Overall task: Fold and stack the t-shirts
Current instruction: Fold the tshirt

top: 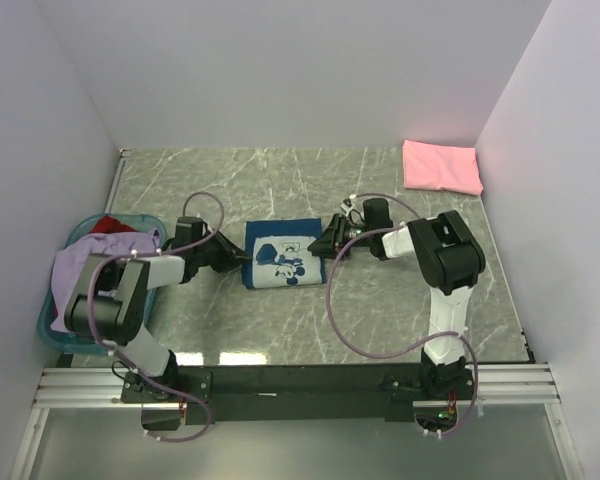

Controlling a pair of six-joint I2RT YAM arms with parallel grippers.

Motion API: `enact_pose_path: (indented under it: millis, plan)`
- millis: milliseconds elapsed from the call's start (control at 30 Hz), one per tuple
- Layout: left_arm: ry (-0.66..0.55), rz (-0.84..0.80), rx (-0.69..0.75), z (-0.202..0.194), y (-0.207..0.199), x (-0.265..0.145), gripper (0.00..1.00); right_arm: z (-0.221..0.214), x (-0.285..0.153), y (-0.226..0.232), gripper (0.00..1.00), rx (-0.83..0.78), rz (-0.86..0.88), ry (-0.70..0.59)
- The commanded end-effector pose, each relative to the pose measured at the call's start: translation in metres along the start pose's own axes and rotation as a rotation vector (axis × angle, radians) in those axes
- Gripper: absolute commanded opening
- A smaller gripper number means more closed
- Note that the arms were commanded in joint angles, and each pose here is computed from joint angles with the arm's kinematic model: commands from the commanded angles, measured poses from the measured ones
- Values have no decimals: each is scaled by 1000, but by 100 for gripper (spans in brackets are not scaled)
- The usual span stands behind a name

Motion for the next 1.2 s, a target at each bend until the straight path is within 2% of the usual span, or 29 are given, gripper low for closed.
enact_pose_path:
  millis: [0,133,200,333,400,433,600,733,800,1000,1167]
  plan:
    - [-57,3,72,2,-15,-22,20,13,-15,26,40,-92,6,-47]
    - [-110,-20,167,-8,-43,-45,30,7,-20,67,40,-162,59,-26]
    - [-116,-47,226,-24,-59,-52,32,-7,-15,90,40,-186,101,19]
    - [-19,-29,222,-57,-55,-47,29,-33,-3,111,39,-175,168,88]
    - [39,35,162,-71,-32,-36,27,-47,6,104,38,-137,172,135]
    - [61,4,157,-74,-33,-31,24,-50,9,98,38,-117,165,148]
    - [87,132,49,-69,15,-7,16,-74,27,37,35,81,99,209]
    - [89,207,-73,-57,53,-10,13,-80,17,-5,35,250,36,170]
    - [85,208,-125,-52,63,-17,13,-75,11,-2,35,260,65,122]
    - [33,156,-66,-45,41,-35,16,-62,-7,11,35,78,-78,148]
    - [-21,114,-10,-41,18,-53,23,-40,-19,46,35,-26,-41,104]
Point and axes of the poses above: each gripper's point midway between its finger pads, its own x axis out along the fingers, its own y axis along the line the jaws close on, z = x × y, the point moved 4 cm from there along -x, back along the fingers, and after that the axes turned 14 degrees about -x, right-handed, at the moved point
